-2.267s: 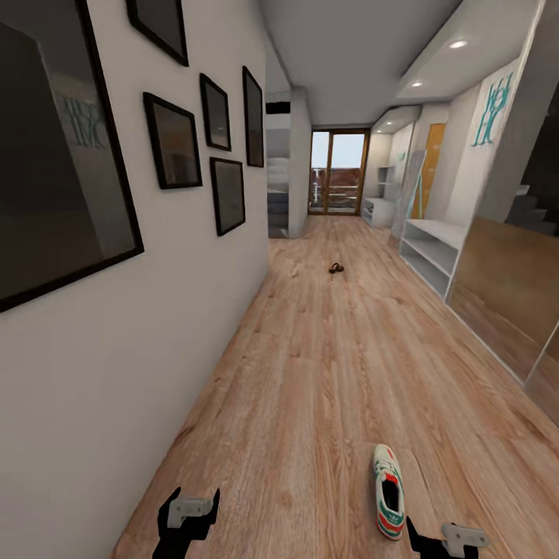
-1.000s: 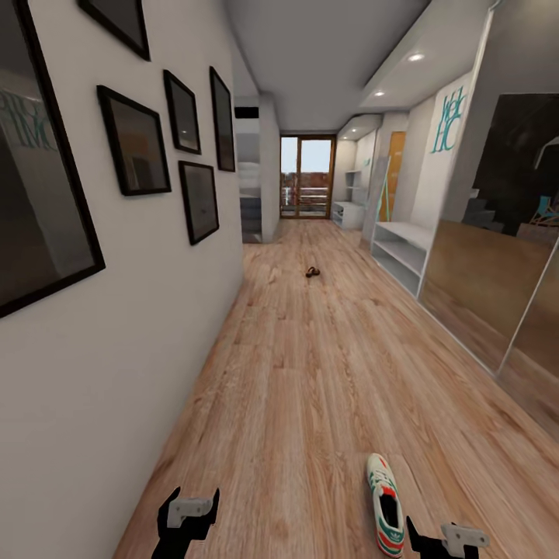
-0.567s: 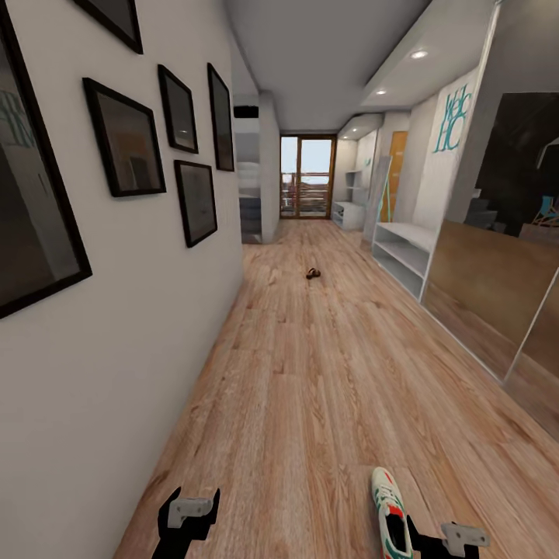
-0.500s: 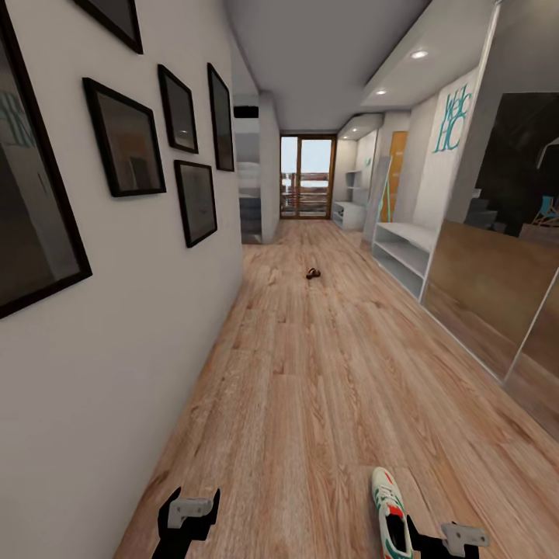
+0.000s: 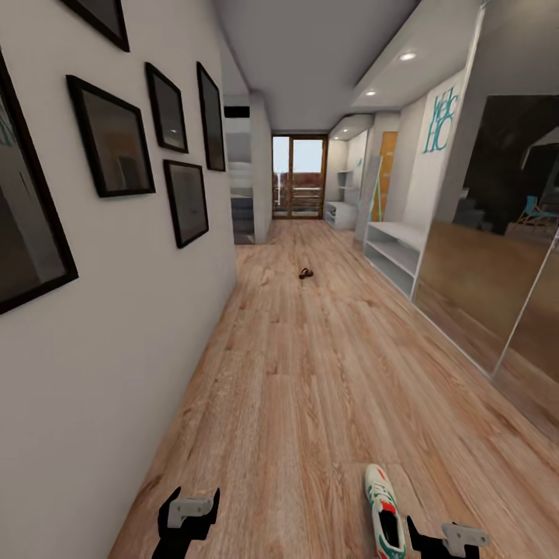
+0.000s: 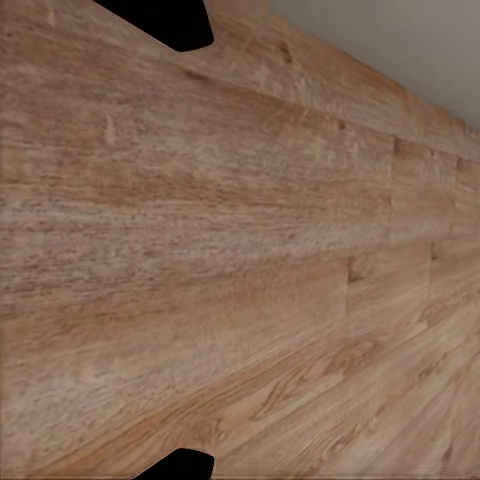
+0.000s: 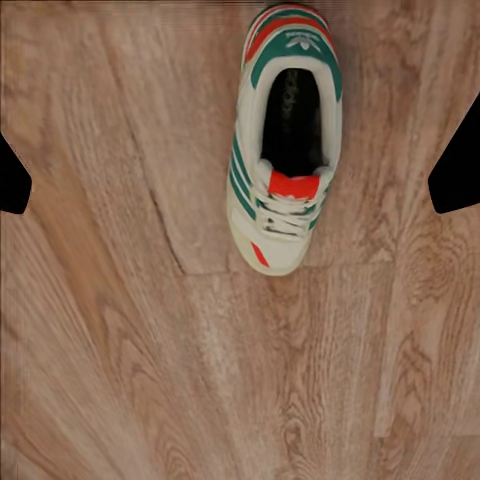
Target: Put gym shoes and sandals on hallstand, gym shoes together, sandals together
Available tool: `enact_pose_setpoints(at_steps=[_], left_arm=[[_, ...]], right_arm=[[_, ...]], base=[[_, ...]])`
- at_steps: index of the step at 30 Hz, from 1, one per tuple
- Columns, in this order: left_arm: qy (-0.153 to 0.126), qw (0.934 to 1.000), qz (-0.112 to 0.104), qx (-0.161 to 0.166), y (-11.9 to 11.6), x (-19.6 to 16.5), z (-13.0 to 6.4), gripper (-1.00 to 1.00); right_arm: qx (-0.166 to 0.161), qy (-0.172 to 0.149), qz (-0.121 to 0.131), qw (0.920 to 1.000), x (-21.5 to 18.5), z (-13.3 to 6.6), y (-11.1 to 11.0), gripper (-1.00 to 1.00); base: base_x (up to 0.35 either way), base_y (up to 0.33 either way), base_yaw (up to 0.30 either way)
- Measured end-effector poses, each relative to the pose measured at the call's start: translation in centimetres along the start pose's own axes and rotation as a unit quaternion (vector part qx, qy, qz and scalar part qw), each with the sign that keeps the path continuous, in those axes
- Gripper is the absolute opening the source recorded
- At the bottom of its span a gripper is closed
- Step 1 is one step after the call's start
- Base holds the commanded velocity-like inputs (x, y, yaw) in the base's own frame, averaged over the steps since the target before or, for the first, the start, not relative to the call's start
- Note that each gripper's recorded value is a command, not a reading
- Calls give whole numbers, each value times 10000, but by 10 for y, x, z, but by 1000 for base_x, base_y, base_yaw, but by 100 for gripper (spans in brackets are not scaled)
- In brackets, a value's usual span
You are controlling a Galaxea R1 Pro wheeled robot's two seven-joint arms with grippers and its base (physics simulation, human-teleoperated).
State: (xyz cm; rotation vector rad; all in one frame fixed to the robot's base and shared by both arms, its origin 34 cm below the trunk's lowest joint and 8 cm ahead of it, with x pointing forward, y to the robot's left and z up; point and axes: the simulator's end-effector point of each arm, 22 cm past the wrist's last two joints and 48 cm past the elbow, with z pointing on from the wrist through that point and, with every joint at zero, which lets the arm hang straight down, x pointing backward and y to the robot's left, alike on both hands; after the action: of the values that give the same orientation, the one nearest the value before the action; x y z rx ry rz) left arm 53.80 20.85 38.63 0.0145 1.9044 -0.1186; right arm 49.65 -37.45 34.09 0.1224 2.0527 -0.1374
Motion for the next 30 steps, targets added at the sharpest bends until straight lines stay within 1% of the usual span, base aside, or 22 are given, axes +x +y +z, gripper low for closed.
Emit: enact_pose_setpoints(at_steps=[15,21,30], left_arm=[[4,10000,13,29,-2,0,0,100],[-5,10000,35,61,-4,-1,0,100],[14,10000,44,53,-2,-6,6,100]], right_arm=[[-1,6,2,10000,1,0,0,100],[-6,24,4,10000,2,0,1,100],[-47,29,-14,10000,2,0,5,100]], base=[[0,0,-261],[0,0,-90],[0,0,-21]])
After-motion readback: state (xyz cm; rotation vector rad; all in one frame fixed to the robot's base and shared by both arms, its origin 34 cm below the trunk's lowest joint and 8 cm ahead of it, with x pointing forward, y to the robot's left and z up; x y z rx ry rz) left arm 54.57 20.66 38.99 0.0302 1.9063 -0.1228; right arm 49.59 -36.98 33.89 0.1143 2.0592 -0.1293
